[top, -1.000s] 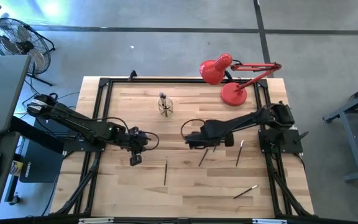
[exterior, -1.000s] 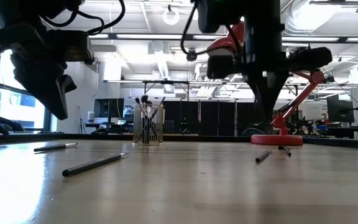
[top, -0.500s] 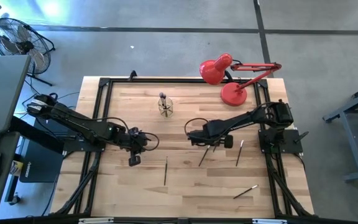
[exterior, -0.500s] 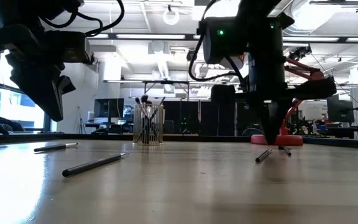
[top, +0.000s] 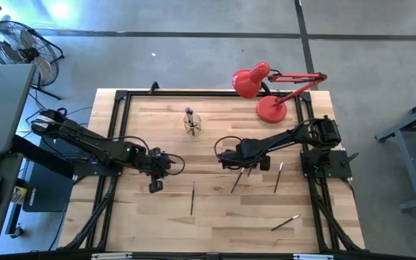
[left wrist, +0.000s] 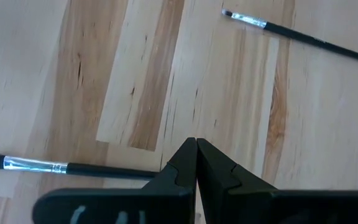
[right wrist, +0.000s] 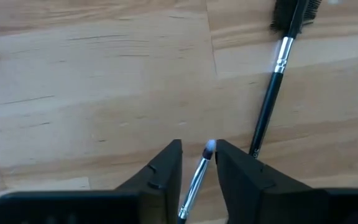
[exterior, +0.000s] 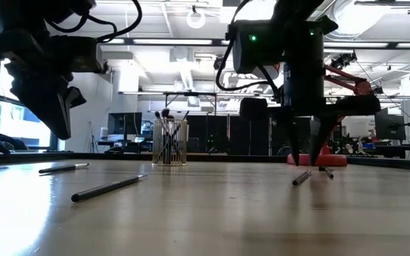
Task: Put items in baskets/containers
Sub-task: Put the eyeshadow brush into the wire organizer
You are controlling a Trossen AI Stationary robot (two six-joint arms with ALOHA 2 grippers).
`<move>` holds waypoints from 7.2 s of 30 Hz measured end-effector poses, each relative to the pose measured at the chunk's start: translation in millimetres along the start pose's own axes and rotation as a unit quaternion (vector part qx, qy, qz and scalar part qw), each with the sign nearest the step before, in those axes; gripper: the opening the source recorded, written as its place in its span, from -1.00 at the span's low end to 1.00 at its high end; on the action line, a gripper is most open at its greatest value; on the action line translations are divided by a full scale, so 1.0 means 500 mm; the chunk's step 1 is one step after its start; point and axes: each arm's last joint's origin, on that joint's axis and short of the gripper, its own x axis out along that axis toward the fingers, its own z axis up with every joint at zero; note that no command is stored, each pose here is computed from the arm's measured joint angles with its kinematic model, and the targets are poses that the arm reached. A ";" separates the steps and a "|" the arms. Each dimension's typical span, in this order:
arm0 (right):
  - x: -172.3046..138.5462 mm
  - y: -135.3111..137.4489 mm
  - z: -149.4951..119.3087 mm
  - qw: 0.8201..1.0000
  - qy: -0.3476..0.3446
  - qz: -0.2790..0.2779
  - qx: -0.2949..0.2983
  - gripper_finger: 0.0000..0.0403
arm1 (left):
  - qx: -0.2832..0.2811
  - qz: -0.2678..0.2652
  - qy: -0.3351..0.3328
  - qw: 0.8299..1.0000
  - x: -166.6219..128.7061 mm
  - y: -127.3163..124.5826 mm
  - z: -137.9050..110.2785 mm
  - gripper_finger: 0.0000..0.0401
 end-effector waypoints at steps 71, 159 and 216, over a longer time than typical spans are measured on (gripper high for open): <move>-0.046 0.059 -0.082 0.890 -0.169 0.216 -0.365 -1.00 | -0.132 -0.031 -0.186 0.973 0.068 -0.036 0.076 -0.36; -0.366 0.019 -0.101 0.703 -0.421 0.508 -0.265 -1.00 | -0.119 -0.169 -0.532 0.821 -0.030 -0.050 0.237 -0.87; -0.279 -0.149 -0.017 0.870 -0.285 0.211 -0.344 -0.57 | -0.024 0.109 -0.423 0.899 -0.074 0.321 0.231 -0.95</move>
